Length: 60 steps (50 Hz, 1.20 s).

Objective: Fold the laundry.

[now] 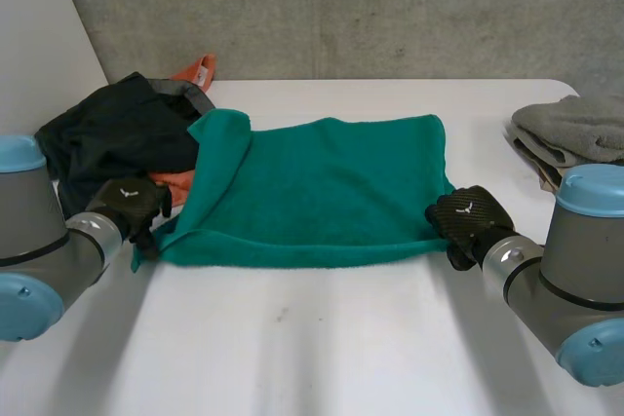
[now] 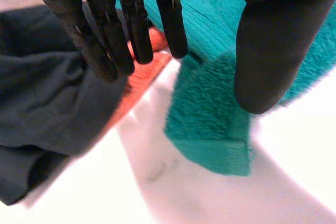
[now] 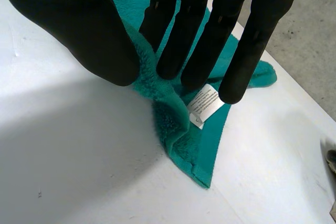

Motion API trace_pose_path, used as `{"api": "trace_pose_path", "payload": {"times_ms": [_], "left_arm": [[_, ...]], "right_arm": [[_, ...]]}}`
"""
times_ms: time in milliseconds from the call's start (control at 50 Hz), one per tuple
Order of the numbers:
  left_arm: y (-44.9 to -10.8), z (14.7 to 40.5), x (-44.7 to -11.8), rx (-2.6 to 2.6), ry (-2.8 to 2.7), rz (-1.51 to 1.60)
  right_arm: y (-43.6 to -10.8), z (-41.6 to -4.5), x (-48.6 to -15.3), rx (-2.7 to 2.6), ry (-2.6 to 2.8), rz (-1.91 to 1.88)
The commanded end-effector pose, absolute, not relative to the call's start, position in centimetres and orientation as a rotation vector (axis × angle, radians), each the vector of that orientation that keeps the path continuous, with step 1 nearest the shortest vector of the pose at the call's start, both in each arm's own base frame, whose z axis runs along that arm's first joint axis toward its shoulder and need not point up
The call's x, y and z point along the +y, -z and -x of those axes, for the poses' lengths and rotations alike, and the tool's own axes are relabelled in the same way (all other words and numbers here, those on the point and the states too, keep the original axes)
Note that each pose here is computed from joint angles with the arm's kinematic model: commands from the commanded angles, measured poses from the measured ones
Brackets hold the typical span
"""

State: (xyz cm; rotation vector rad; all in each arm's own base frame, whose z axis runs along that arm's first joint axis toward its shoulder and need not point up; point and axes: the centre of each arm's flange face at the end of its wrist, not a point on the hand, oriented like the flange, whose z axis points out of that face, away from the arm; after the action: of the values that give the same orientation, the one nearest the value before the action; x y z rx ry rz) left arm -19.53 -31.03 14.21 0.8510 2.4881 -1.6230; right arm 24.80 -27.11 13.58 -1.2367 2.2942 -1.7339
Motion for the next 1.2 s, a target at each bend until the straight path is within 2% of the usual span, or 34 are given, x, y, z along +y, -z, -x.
{"api": "trace_pose_path", "payload": {"times_ms": [20, 140, 220, 320, 460, 560, 760, 960, 1080, 1100, 1160, 1200], "left_arm": [[-13.3, 19.6, -30.9, 2.5, 1.581, -0.846], [-13.9, 19.1, -31.3, 2.454, 1.642, -0.798], [-14.8, 19.4, -30.5, 2.433, 1.685, -0.816], [-15.5, 19.5, -30.1, 2.401, 1.73, -0.815], [-16.0, 19.5, -30.6, 2.364, 1.769, -0.807], [-16.4, 19.4, -31.0, 2.355, 1.786, -0.796], [-16.8, 19.5, -30.9, 2.345, 1.803, -0.795], [-17.8, 19.3, -30.7, 2.35, 1.813, -0.774], [-18.2, 19.2, -29.9, 2.412, 1.786, -0.75], [-18.3, 19.2, -29.7, 2.425, 1.774, -0.749], [-18.5, 18.9, -28.5, 2.487, 1.699, -0.752], [-19.0, 18.6, -27.1, 2.532, 1.638, -0.77]], "right_arm": [[-13.7, -24.7, -27.3, 2.3, 1.735, 1.22], [-14.3, -24.4, -27.7, 2.334, 1.696, 1.111], [-16.3, -22.1, -30.0, 2.459, 1.56, 0.69], [-17.8, -20.3, -31.3, 2.538, 1.454, 0.582], [-16.6, -19.6, -32.1, 2.53, 1.437, 0.883], [-15.4, -19.7, -32.3, 2.533, 1.411, 0.947], [-13.4, -20.9, -32.3, 2.526, 1.369, 0.604], [-11.6, -23.0, -32.2, 2.528, 1.373, 0.599], [-11.7, -22.5, -33.2, 2.533, 1.53, 0.513], [-11.8, -22.4, -33.1, 2.528, 1.546, 0.507], [-15.1, -22.2, -32.5, 2.454, 1.657, 0.548], [-18.4, -21.0, -32.3, 2.405, 1.757, 0.622]]}}
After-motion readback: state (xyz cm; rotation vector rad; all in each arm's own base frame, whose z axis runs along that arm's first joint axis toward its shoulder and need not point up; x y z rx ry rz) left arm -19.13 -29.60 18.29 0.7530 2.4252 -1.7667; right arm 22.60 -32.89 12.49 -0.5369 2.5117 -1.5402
